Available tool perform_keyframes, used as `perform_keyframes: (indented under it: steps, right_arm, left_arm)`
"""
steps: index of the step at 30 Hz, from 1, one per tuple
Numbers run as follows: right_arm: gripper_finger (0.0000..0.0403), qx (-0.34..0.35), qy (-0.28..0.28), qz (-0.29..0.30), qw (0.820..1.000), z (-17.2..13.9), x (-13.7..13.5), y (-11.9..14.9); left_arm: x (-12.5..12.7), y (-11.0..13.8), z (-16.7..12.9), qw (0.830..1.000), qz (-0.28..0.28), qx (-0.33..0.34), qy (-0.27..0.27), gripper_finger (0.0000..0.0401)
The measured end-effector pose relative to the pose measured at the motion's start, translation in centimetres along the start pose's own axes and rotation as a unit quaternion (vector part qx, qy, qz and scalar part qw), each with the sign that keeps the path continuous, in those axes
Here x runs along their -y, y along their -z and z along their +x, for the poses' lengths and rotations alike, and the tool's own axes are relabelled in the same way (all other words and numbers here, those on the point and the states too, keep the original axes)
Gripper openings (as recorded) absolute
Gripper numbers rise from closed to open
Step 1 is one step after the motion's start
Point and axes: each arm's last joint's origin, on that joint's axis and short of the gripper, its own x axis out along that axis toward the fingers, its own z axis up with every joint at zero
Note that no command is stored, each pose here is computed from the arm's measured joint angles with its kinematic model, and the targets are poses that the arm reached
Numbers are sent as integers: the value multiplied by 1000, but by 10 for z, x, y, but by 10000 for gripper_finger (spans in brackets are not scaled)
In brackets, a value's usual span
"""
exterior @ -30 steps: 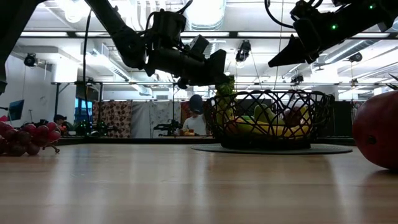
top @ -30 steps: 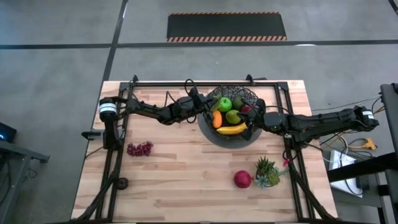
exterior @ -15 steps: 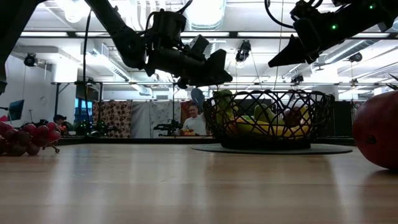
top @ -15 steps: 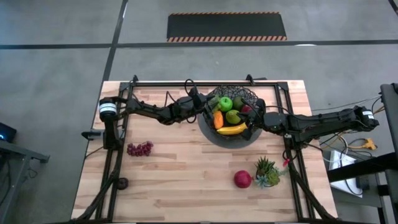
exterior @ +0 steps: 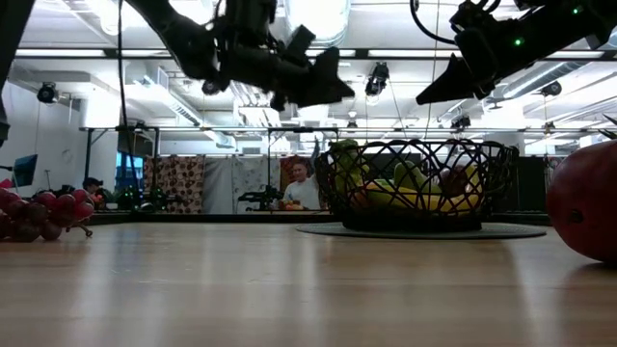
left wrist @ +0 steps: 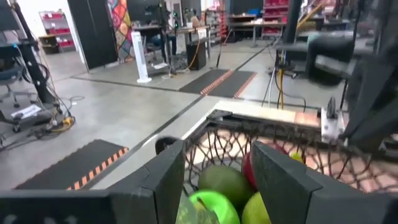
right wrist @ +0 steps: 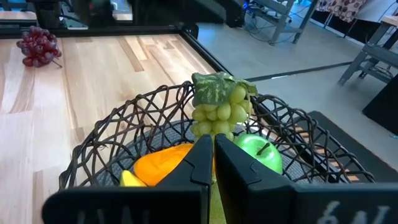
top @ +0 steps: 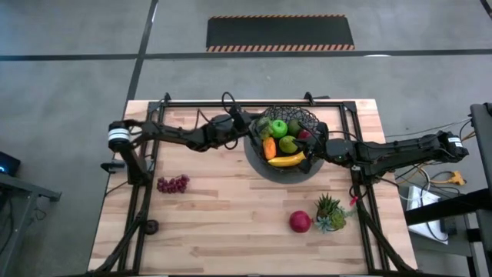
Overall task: Build produce basket
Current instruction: Put the pomegranate into the wire basket
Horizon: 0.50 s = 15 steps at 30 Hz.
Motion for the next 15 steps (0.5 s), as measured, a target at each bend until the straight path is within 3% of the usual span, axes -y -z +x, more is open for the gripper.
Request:
perform_keyframes:
  steps: [8, 15]
  right_arm:
    - [9, 5, 0, -12, 1000, 0, 0, -1]
    - [9, 33, -8, -12, 999, 0, 0, -7]
  left_arm:
    - [9, -27, -21, 997, 77, -3, 29, 169]
    - [27, -45, -48, 984, 136, -6, 112, 169]
